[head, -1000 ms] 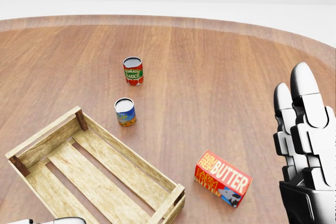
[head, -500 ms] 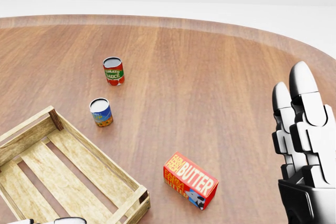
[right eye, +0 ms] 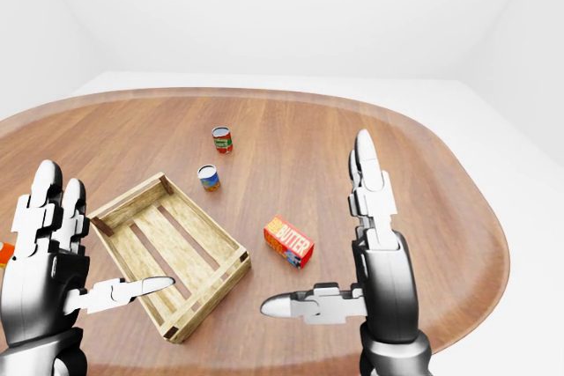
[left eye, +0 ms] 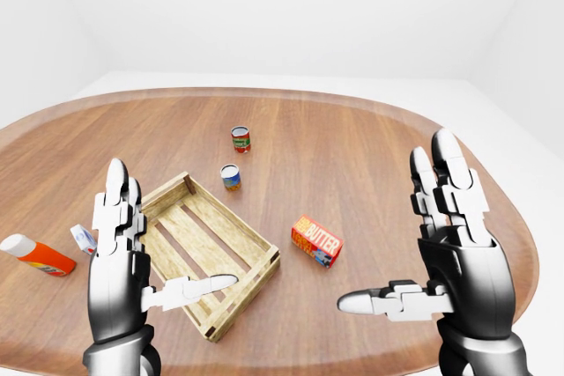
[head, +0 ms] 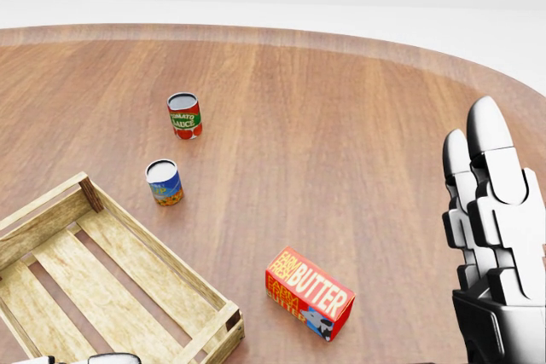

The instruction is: Pick up the butter and put it in the tray.

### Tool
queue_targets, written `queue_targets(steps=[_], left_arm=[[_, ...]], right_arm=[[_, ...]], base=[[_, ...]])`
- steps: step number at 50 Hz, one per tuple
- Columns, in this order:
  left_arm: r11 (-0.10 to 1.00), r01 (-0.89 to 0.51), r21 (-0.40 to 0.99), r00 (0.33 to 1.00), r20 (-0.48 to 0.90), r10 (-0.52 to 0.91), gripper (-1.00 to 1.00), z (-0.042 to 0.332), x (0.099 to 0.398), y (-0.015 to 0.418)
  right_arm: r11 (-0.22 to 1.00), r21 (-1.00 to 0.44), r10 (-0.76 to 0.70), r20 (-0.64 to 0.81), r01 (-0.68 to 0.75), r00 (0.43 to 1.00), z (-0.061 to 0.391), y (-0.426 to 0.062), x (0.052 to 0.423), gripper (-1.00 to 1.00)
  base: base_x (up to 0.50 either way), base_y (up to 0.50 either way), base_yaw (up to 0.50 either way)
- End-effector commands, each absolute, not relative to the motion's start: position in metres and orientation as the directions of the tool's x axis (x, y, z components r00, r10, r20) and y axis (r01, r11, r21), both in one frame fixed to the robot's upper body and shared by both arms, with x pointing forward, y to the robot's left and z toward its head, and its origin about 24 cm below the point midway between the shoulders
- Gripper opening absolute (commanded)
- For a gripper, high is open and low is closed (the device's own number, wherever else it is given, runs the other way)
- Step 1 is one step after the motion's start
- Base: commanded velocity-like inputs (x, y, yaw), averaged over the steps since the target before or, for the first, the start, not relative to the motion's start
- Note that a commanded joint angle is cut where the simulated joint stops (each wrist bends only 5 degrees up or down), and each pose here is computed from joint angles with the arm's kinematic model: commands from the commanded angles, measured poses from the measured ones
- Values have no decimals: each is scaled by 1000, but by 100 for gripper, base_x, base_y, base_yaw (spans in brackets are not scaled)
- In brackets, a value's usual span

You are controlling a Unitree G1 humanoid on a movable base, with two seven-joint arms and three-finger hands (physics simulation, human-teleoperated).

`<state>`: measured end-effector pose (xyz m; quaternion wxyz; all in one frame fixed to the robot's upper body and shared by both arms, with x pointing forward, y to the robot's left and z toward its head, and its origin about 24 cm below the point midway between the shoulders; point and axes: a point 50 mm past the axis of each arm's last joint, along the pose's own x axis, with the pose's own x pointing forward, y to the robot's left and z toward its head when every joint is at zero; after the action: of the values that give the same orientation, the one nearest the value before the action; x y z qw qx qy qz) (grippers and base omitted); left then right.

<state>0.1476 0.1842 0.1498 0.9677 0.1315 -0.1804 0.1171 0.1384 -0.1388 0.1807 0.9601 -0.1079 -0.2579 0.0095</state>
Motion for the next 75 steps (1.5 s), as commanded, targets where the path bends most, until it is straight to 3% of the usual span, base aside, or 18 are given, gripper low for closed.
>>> queue_targets(steps=[1, 12, 27, 41, 50, 56, 59, 65, 75], left_arm=[[938, -274, 211, 907, 380, 179, 100, 150, 148, 185], [939, -273, 210, 908, 380, 179, 100, 150, 148, 185], [939, -271, 212, 909, 377, 178, 100, 149, 148, 185], [940, -271, 208, 909, 376, 179, 100, 149, 148, 186], [940, -268, 209, 911, 372, 177, 100, 148, 149, 185], [940, -267, 212, 913, 367, 176, 100, 147, 151, 184], [940, -268, 209, 913, 368, 178, 100, 148, 150, 185], [941, -267, 209, 914, 365, 178, 100, 147, 150, 185], [942, -268, 205, 914, 363, 181, 100, 147, 150, 186]], right_arm=[[975, -220, 75, 497, 42, 864, 181, -138, 139, 100], [974, -226, 100, 492, 16, 865, 181, -136, 138, 100], [977, -210, 84, 481, 22, 872, 179, -138, 139, 100], [978, -202, 54, 472, 48, 880, 176, -142, 141, 100], [954, -294, 77, 419, 54, 905, 160, -140, 159, 100], [880, -442, 80, 493, 171, 866, 173, -140, 178, 100], [868, -473, 106, 474, 152, 874, 171, -140, 189, 100], [854, -498, 121, 471, 151, 874, 173, -138, 205, 100], [897, -412, 59, 472, 161, 880, 174, -154, 245, 100]], base=[[42, 39, 0], [17, 13, 0], [10, 50, 0], [11, 4, 0], [0, 0, 0], [0, 0, 0], [0, 0, 0], [0, 0, 0], [0, 0, 0]])
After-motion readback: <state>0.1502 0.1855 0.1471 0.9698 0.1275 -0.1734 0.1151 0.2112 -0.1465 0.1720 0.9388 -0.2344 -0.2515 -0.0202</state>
